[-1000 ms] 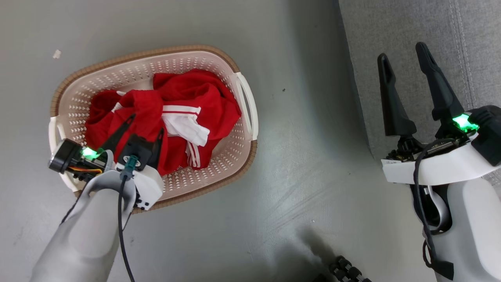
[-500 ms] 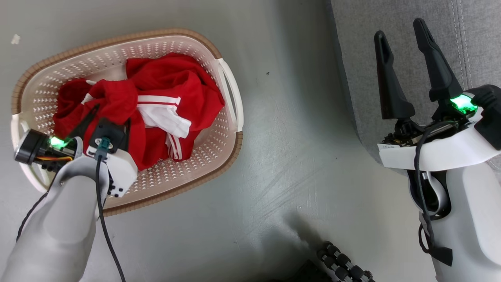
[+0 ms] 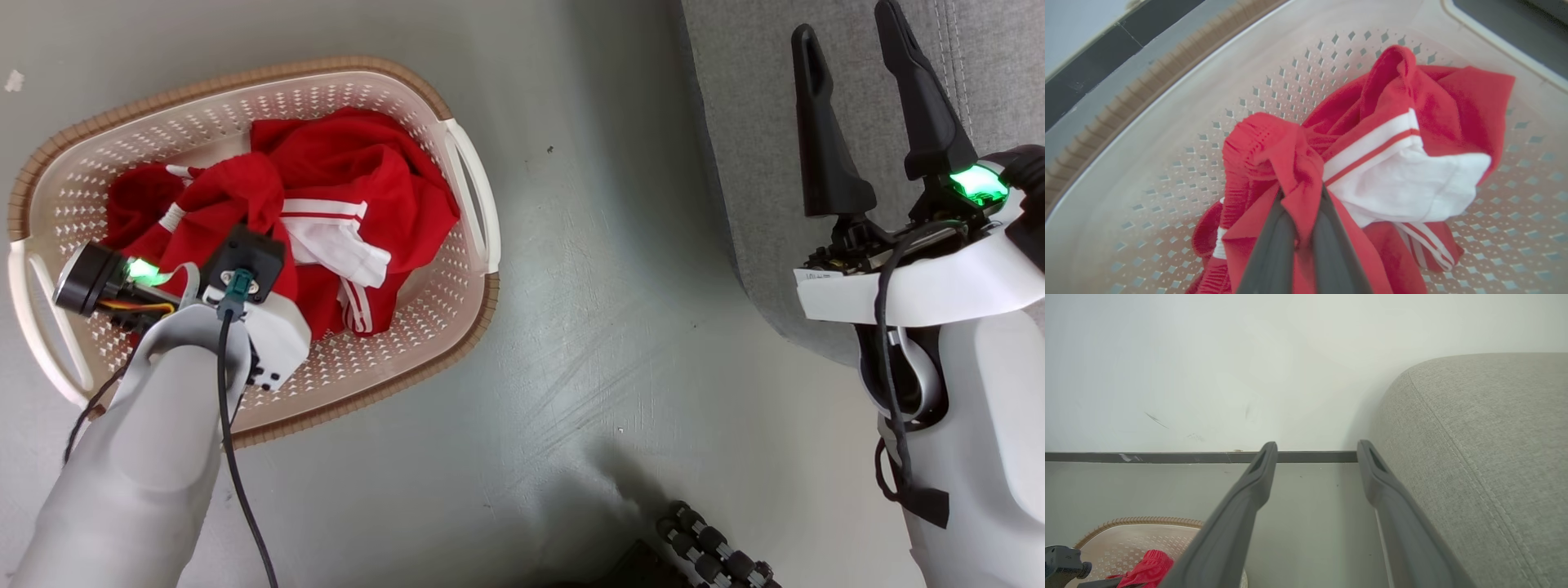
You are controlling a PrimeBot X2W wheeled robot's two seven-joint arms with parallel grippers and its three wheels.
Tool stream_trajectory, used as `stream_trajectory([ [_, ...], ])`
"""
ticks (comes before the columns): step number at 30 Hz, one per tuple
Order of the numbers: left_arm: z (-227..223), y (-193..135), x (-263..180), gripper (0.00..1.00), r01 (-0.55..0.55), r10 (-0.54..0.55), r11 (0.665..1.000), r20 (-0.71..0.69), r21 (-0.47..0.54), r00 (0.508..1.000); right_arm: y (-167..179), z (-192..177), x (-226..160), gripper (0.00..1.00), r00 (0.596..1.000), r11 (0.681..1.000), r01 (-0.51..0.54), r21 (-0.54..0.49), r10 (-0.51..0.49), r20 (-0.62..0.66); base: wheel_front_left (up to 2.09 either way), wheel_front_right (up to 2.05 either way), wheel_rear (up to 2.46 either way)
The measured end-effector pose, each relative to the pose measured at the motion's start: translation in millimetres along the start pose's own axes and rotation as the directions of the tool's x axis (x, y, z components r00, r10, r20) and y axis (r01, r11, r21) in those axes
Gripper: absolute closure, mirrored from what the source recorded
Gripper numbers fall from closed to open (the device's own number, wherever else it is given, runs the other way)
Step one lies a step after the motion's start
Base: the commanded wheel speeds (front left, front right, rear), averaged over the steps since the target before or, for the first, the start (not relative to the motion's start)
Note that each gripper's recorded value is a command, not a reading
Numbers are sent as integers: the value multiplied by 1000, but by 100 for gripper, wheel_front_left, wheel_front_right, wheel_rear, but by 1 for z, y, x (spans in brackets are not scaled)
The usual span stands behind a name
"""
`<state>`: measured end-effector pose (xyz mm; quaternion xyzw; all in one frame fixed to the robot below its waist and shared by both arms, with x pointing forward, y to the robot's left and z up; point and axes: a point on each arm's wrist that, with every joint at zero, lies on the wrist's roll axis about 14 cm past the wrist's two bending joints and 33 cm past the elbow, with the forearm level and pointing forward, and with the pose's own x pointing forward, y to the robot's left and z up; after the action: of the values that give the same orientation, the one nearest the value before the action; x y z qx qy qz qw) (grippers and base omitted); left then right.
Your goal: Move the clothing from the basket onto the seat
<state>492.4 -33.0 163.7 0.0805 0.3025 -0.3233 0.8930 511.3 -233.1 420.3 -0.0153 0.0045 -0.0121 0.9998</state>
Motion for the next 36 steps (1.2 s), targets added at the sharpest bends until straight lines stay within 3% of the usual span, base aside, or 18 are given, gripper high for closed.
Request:
stream_trajectory([
  [7,33,2,-4,100,-7,7,1000,103,2,995,6,10,6,0,999,1000,-16,12,15,32,0,0,0],
  [16,82,29,-22,100,-82,82,997,242,-8,967,15,17,7,0,998,999,-40,10,40,43,0,0,0],
  [36,187,71,-112,100,-236,233,970,516,-62,824,67,59,9,0,975,982,-185,-30,187,123,0,0,0],
])
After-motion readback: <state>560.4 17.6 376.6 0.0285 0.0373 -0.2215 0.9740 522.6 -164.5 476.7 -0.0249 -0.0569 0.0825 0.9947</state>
